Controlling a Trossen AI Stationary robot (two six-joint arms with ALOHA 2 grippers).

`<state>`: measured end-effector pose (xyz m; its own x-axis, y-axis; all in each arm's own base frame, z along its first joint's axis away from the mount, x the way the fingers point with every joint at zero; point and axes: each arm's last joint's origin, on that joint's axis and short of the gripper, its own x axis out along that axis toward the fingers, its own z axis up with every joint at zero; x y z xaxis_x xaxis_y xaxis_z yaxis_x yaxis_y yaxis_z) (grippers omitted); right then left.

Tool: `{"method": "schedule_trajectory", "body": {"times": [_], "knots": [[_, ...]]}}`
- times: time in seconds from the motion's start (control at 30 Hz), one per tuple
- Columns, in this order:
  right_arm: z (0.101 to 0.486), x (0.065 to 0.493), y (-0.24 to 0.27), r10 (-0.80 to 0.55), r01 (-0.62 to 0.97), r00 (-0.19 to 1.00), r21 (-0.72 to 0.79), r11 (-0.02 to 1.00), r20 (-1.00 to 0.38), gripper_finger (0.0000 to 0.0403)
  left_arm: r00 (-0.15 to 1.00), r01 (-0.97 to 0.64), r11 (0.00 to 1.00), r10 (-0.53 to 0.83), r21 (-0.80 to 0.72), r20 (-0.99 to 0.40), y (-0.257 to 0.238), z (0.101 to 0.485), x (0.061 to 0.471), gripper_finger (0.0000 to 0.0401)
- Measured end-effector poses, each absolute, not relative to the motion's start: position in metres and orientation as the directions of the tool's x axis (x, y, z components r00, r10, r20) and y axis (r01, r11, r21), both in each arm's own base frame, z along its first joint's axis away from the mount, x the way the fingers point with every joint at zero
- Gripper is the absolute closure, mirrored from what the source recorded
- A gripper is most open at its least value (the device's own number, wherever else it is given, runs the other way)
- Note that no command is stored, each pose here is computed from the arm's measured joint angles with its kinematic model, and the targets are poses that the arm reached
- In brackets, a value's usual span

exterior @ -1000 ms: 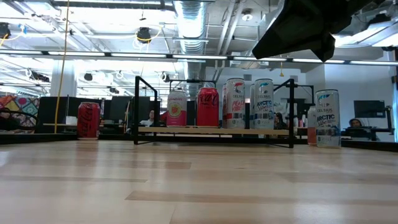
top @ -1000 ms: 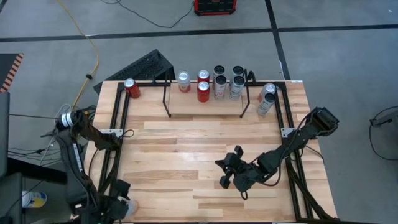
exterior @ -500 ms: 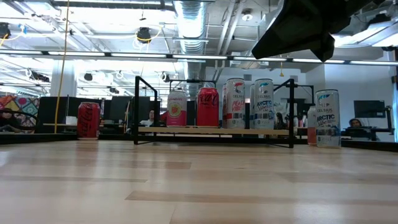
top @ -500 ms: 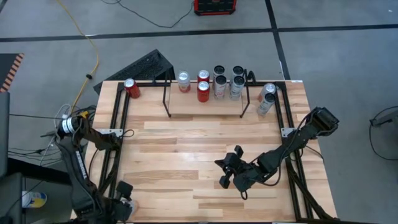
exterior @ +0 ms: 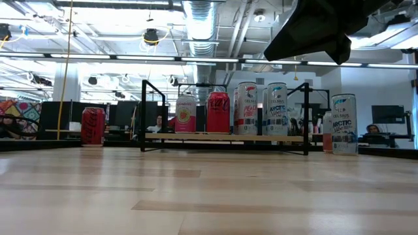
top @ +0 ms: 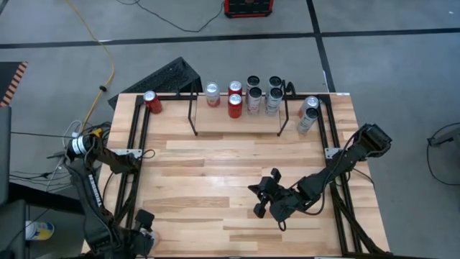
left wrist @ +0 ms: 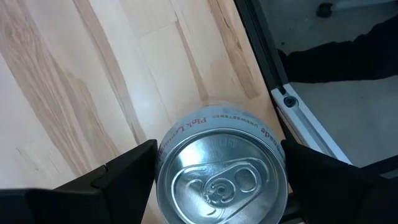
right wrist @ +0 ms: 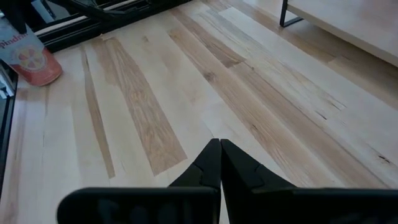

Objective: Place canned beverage on shelf
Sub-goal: Put the bottom orange white soda can on the shelf aligned with the pink white soda can

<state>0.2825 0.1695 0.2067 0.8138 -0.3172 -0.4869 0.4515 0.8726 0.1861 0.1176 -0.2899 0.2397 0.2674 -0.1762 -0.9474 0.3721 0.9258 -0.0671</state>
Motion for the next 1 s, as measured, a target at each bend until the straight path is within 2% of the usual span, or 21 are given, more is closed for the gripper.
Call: {"method": "schedule_trajectory", "body": {"times": [0.4,0.6,0.7,0.87,1.0], "knots": [[0.207,0.279,0.176,-0.299,0.431,0.821,0.186,0.883,-0.486,0.0376,0.214,0.329,0.941,-0.161,-0.084,-0.963,-0.280,0.213,0.124,0.0084],[0.207,0.276,0.181,-0.286,0.417,0.826,0.185,0.890,-0.486,0.0376,0.147,0.312,0.941,-0.184,-0.131,-0.972,-0.276,0.214,0.131,0.0122],[0.207,0.275,0.182,-0.282,0.413,0.827,0.185,0.892,-0.486,0.0376,0.120,0.331,0.933,-0.190,-0.141,-0.974,-0.273,0.214,0.135,0.0122],[0.207,0.275,0.182,-0.282,0.412,0.827,0.183,0.892,-0.486,0.0376,0.112,0.385,0.917,-0.161,-0.107,-0.980,-0.261,0.230,0.150,0.0122],[0.206,0.274,0.182,-0.283,0.407,0.826,0.167,0.898,-0.487,0.0376,0.205,0.426,0.905,-0.108,-0.011,-0.973,-0.244,0.258,0.178,0.0122]]}}
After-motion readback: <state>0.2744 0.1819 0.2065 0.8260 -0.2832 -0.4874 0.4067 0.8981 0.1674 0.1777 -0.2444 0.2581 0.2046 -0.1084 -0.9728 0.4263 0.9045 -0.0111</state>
